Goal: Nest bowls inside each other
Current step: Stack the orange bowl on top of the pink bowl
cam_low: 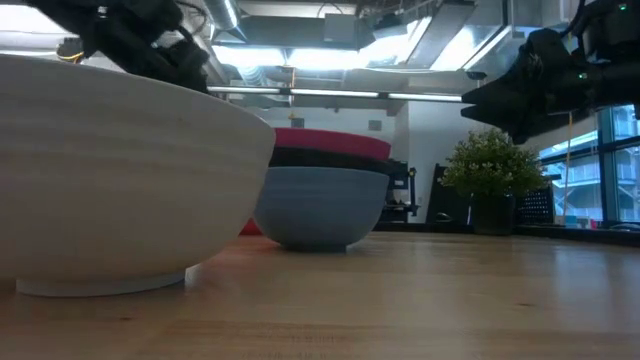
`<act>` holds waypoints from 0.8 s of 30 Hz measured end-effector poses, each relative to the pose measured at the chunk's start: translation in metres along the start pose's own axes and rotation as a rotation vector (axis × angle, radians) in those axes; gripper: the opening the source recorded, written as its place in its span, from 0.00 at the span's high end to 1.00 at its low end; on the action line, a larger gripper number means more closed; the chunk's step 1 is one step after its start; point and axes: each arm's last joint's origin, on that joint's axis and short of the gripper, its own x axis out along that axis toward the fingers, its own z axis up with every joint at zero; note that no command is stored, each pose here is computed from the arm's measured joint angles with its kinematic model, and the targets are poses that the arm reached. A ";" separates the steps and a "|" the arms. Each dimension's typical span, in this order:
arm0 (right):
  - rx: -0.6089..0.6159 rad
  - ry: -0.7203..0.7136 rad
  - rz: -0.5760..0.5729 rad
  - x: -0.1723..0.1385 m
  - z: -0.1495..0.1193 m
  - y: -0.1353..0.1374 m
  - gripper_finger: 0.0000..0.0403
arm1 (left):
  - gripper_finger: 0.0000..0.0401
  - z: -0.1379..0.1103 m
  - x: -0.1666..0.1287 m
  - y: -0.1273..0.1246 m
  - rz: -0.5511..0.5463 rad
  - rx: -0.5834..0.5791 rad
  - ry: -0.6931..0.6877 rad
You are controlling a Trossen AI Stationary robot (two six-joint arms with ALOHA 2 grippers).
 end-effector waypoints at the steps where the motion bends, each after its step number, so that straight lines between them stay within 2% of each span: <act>1: -0.001 0.000 0.000 0.000 0.000 0.000 0.61 | 0.67 0.002 0.002 0.002 0.013 -0.003 0.019; 4: -0.003 0.001 0.000 0.000 0.000 0.000 0.61 | 0.67 0.001 0.012 0.008 0.022 -0.011 0.070; 8: -0.004 0.002 0.000 0.000 0.000 0.000 0.61 | 0.67 -0.005 0.025 0.013 -0.044 -0.052 0.158; 13: -0.004 0.002 -0.001 0.000 0.000 0.000 0.61 | 0.67 -0.013 0.039 0.016 -0.030 -0.070 0.238; 19: 0.000 0.002 -0.001 0.000 0.000 0.000 0.61 | 0.67 -0.012 0.047 0.017 -0.027 -0.120 0.222; 24: 0.026 0.001 -0.001 0.000 0.000 0.000 0.61 | 0.67 -0.011 0.047 0.018 0.008 -0.096 0.211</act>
